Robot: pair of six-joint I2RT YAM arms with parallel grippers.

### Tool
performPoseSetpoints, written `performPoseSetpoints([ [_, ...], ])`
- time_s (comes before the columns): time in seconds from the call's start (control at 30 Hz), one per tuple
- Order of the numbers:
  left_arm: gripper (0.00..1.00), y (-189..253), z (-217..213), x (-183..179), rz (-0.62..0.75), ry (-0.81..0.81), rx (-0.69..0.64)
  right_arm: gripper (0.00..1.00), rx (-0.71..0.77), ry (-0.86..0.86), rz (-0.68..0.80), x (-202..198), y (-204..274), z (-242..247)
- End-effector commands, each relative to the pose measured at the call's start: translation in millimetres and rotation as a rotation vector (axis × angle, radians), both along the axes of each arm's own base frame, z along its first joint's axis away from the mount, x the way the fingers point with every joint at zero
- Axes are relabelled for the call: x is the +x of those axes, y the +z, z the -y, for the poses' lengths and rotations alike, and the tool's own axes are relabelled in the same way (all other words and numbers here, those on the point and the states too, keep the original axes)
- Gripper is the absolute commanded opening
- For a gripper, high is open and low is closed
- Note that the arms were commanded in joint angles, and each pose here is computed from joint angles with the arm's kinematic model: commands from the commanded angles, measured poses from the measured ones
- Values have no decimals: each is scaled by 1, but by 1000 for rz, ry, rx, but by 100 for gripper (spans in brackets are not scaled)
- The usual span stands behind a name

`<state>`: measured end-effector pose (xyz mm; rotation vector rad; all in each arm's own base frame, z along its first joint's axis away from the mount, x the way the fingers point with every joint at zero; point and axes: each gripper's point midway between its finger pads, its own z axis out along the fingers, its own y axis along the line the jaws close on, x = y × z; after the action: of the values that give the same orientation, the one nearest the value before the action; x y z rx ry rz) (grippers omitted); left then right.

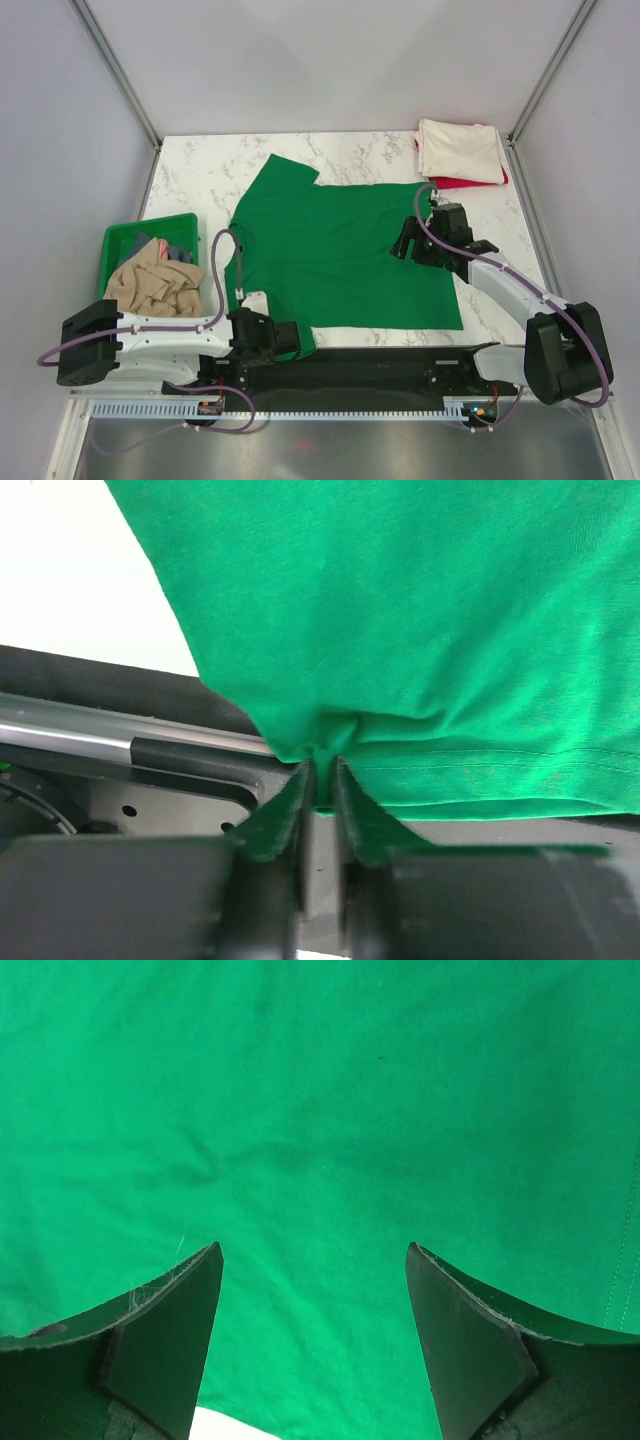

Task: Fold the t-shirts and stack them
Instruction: Fold the tshirt

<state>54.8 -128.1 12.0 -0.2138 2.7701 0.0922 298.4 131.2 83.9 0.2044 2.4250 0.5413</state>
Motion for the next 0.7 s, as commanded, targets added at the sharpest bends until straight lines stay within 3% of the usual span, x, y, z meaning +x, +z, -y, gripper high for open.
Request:
performPoseSetpoints([
  [0.0, 14, -3, 17, 2, 5, -6, -68, 82, -4, 7, 24, 6, 1, -1],
  [0.1, 2, 0, 20, 3, 10, -16, -73, 82, -32, -10, 28, 6, 1, 5],
  [0.2, 2, 14, 30, 9, 36, -49, -95, 81, -73, -54, 21, 3, 1, 15],
  [0.27, 2, 30, 35, 15, 66, -68, -97, 81, -126, -187, 13, -1, 1, 38],
  [0.37, 2, 52, 32, 31, 139, -82, -72, 94, -114, -393, 27, -16, 0, 78],
  [0.67, 2, 75, 33, 67, 240, -122, -146, 90, -59, -792, -71, -72, -28, 138],
])
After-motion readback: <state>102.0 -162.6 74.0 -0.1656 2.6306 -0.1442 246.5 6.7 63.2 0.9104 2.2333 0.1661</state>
